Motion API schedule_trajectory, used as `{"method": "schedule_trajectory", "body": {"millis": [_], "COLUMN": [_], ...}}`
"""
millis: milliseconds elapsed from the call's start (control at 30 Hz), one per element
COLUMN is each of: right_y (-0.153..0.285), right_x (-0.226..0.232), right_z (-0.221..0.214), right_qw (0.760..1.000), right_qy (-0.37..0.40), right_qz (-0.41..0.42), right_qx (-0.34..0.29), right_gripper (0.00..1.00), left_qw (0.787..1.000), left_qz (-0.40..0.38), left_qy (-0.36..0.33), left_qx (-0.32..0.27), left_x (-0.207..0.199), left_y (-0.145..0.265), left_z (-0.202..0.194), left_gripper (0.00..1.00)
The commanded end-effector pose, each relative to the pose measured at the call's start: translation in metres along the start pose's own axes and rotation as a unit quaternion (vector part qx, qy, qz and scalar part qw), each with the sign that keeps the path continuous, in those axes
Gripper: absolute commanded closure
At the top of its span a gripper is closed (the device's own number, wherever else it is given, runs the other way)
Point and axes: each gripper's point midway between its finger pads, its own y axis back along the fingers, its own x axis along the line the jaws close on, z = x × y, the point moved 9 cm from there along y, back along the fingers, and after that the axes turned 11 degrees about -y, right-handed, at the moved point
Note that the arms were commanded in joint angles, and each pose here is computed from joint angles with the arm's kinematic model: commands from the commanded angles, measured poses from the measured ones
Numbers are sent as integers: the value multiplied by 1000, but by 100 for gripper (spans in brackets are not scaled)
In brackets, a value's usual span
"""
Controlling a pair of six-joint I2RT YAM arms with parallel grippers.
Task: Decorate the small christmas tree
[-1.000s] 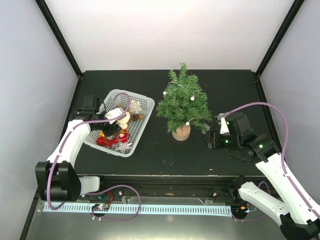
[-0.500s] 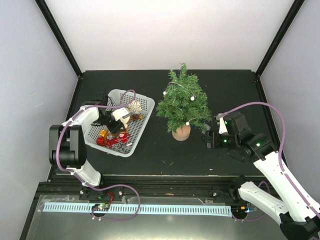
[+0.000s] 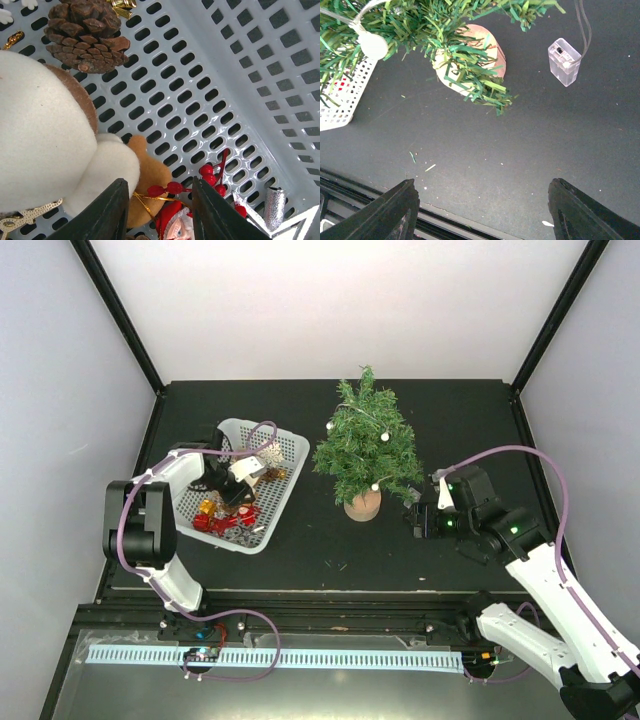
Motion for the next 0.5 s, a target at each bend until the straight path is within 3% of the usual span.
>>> {"method": "schedule_trajectory", "body": {"millis": [0, 467], "right_y": [-1, -1], "right_x": [-1, -4], "right_z": [-1, -6], "right_qw": [1000, 1000], "right_qy": [-2, -5], "right_qz": [0, 3], "right_qx": [-7, -6], "right_gripper": [29, 29], "left_qw": [1000, 1000], "left_qz": [1, -2], "left_qy": [-11, -12], "left_qx": [-5, 17], "left_x": [2, -1], "left_y": [-3, -16], "left_z": [6, -1], "left_gripper": [63, 67]}}
